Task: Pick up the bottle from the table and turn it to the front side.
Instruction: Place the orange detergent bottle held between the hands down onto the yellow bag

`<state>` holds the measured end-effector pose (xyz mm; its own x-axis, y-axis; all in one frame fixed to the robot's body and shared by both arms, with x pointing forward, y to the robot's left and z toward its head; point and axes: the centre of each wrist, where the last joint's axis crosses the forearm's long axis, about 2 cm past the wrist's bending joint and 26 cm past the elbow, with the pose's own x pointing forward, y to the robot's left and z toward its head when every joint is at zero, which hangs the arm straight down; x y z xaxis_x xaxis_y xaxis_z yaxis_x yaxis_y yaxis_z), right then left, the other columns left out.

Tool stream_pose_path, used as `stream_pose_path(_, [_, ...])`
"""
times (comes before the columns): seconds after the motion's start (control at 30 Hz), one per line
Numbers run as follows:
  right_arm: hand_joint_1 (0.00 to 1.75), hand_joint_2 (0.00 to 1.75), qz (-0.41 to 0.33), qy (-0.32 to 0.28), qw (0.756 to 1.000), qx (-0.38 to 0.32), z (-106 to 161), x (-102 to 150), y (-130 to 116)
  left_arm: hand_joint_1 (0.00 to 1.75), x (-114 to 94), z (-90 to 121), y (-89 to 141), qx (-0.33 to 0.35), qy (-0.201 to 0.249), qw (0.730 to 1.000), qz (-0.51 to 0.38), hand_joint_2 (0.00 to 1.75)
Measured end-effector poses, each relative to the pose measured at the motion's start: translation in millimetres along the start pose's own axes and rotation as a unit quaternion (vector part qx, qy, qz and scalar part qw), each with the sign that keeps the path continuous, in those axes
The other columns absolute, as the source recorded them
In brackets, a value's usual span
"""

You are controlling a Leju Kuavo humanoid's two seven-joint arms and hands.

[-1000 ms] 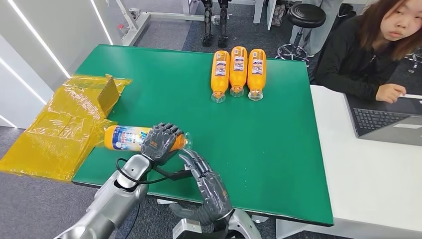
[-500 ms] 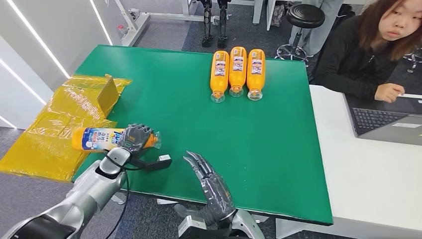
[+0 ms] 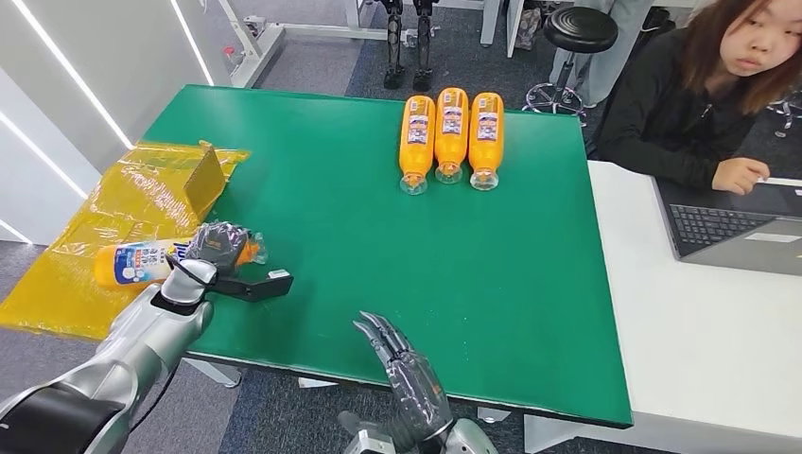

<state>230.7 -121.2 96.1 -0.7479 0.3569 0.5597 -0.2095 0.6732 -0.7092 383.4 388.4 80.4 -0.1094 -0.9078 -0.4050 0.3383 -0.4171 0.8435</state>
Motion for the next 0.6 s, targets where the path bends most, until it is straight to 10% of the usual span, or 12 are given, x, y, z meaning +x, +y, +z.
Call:
stream_pose_path(0.4, [0.0,1.75,-0.001,0.002,1.0,0.004,1.8,-0.9,0.1,0.0,-5.4,1.0,-1.6,0.035,-0.003,0.999,0.016,1.75])
stream_pose_path(0.6, [0.0,1.75,0.012,0.012,1.0,-0.001,3.6,-1.7,-0.5,0.0,19.3,-0.9,14.0,0.165,-0.066,0.982,0.062,1.75])
